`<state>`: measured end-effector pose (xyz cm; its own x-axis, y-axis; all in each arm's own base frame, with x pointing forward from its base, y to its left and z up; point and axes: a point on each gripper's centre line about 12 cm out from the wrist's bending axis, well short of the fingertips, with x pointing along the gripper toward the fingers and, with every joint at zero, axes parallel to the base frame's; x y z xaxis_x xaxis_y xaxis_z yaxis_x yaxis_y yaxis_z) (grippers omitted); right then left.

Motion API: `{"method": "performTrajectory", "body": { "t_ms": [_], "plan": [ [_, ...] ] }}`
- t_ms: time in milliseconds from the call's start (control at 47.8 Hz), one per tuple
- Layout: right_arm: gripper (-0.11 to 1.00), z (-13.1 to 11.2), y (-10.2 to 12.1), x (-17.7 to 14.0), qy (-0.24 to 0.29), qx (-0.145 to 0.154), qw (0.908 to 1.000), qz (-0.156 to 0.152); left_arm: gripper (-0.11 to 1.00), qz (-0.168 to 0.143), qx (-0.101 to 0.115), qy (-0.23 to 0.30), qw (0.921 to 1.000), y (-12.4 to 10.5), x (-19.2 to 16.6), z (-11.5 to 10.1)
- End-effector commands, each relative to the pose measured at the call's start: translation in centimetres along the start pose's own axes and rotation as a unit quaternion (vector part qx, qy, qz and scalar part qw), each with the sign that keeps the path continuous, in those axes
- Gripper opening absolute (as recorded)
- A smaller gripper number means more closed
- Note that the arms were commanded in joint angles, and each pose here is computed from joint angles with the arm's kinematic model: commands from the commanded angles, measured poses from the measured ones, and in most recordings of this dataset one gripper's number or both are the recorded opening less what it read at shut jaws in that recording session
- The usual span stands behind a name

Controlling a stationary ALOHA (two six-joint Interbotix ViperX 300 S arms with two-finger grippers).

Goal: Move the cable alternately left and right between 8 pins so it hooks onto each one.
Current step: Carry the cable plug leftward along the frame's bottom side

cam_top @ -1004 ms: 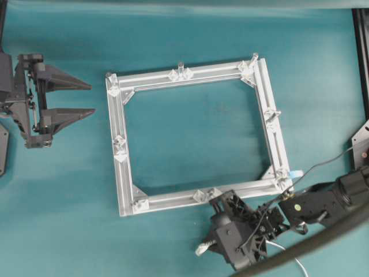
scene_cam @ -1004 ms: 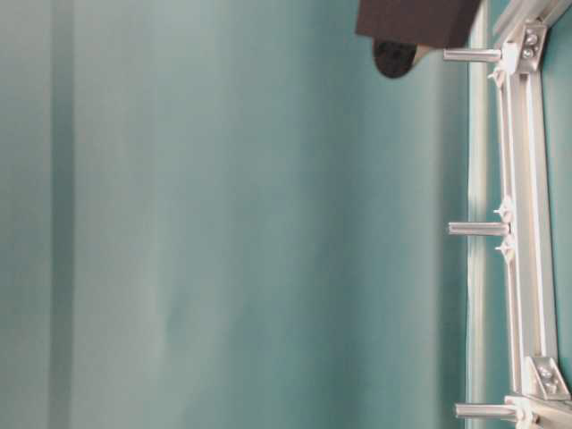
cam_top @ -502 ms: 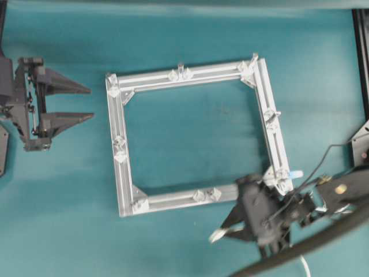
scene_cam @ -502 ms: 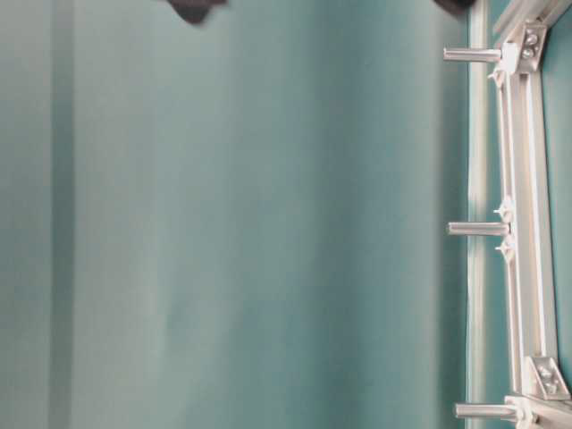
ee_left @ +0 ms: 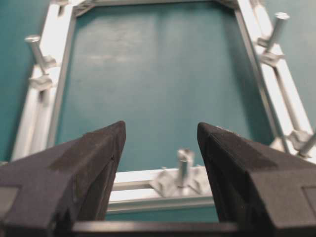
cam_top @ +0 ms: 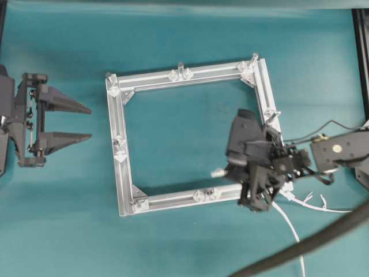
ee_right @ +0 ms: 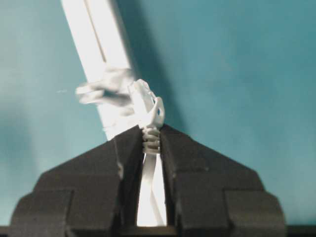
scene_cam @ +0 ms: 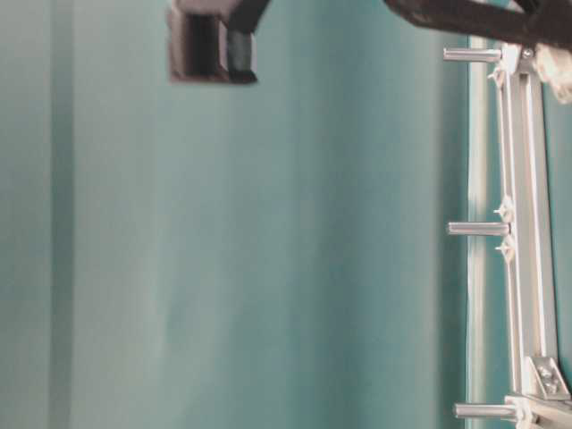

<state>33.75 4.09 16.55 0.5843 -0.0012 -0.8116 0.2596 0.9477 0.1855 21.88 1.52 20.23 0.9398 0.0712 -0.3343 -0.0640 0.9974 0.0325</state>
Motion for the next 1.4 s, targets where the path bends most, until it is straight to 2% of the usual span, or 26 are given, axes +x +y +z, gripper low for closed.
{"method": "performTrajectory", "body": {
  "t_ms": [0,105,230,377,502,607,753,879,1025,1151,1235,1381],
  "plan": [
    [0.11,1.5,-0.5,0.1,0.002,0.001,0.9995,-0.031,0.61,-0.008,0.009,-0.006,0.9999,-0.4,0.0,0.3],
    [0.11,2.6,-0.7,1.3,0.004,0.018,0.9985,-0.052,0.61,-0.008,0.010,-0.005,0.9999,-0.4,0.0,0.3],
    [0.11,4.3,-0.1,2.9,-0.002,0.047,0.9975,-0.054,0.61,-0.007,0.013,-0.008,0.9999,-0.3,0.0,0.3],
    [0.11,6.5,1.0,4.1,-0.009,0.054,0.9971,-0.054,0.61,-0.006,0.012,-0.008,0.9999,-0.3,0.0,0.3],
    [0.11,7.9,1.4,4.0,-0.005,0.058,0.9961,-0.067,0.61,-0.005,0.007,-0.007,0.9999,-0.3,0.0,0.3],
    [0.11,8.2,1.8,3.9,-0.007,0.049,0.9966,-0.066,0.61,-0.005,0.000,-0.012,0.9999,-0.3,0.0,0.6],
    [0.11,7.7,3.3,4.5,-0.008,0.019,0.9986,-0.049,0.61,-0.006,0.000,-0.014,0.9999,-0.3,0.0,0.7],
    [0.11,7.2,5.3,5.3,-0.016,0.000,0.9997,-0.021,0.61,-0.004,0.000,-0.061,0.9981,-0.2,-2.1,1.7],
    [0.11,6.9,7.4,5.9,-0.020,-0.015,0.9997,-0.002,0.61,-0.001,-0.003,-0.163,0.9867,0.0,-6.9,1.9],
    [0.11,7.2,9.2,6.1,-0.026,-0.026,0.9992,0.013,0.61,-0.002,-0.005,-0.219,0.9758,0.0,-10.0,2.1],
    [0.11,7.3,10.5,6.3,-0.029,-0.033,0.9988,0.022,0.61,-0.004,-0.006,-0.225,0.9744,0.0,-10.9,2.5],
    [0.11,7.3,12.8,6.6,-0.033,-0.045,0.9977,0.038,0.61,-0.009,-0.008,-0.190,0.9817,-0.1,-10.0,2.1]
  ]
}}
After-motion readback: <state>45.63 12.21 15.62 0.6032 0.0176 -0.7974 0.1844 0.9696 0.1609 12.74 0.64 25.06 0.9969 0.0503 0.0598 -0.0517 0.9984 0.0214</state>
